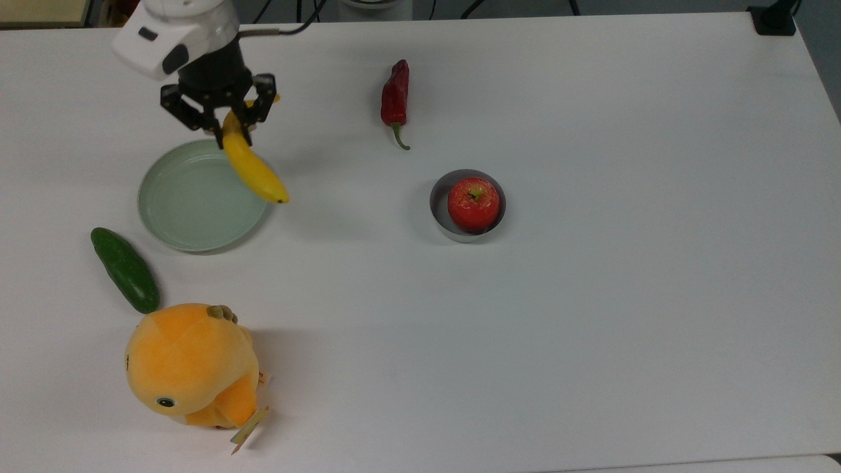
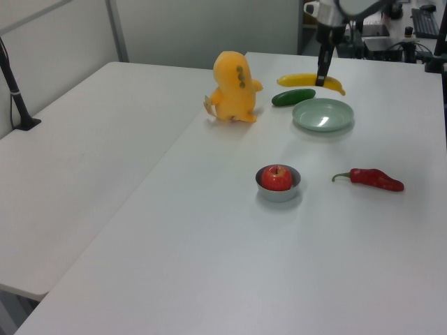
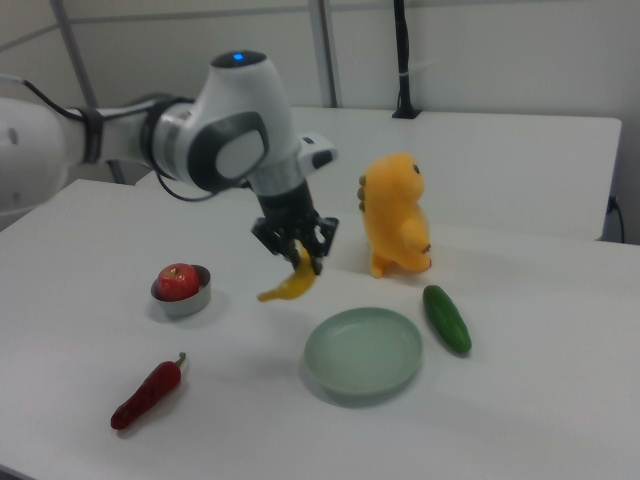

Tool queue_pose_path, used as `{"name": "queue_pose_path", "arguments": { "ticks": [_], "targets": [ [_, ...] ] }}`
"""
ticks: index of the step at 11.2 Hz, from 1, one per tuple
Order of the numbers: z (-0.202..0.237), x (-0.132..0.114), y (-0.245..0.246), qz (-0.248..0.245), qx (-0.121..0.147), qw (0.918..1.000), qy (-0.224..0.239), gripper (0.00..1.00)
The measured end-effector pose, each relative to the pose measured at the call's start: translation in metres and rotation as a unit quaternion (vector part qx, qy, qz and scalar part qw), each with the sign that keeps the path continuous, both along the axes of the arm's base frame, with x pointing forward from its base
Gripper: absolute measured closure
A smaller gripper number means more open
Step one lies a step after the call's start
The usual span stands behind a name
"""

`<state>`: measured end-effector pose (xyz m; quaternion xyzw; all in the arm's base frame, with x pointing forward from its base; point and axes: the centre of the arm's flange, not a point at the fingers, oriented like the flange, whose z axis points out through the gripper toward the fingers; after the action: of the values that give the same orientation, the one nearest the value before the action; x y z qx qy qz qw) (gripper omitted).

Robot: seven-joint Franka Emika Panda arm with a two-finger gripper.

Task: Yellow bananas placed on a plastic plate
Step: 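Carry the held banana over to the pale green plate, then lower the banana onto the plate and open the gripper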

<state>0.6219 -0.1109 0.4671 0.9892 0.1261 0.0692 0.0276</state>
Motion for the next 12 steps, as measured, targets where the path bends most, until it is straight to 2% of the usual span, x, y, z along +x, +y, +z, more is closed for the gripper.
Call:
{"name": "queue_pose_path", "arguments": {
  "ticks": [2,4,10,11,12],
  "targets": [
    [-0.034,0.011,-0.028,-0.009,-0.028,0.9995,-0.008,0.68],
    [-0.067,0.017,-0.05,-0.009,-0.045,0.9989,-0.006,0.68],
    [-0.132,0.015,-0.094,-0.016,-0.06,0.9978,0.022,0.68],
    [-0.134,0.015,-0.094,-0.015,-0.06,0.9978,0.023,0.65],
    [-0.134,0.015,-0.094,-0.015,-0.06,0.9978,0.023,0.51]
  ]
}}
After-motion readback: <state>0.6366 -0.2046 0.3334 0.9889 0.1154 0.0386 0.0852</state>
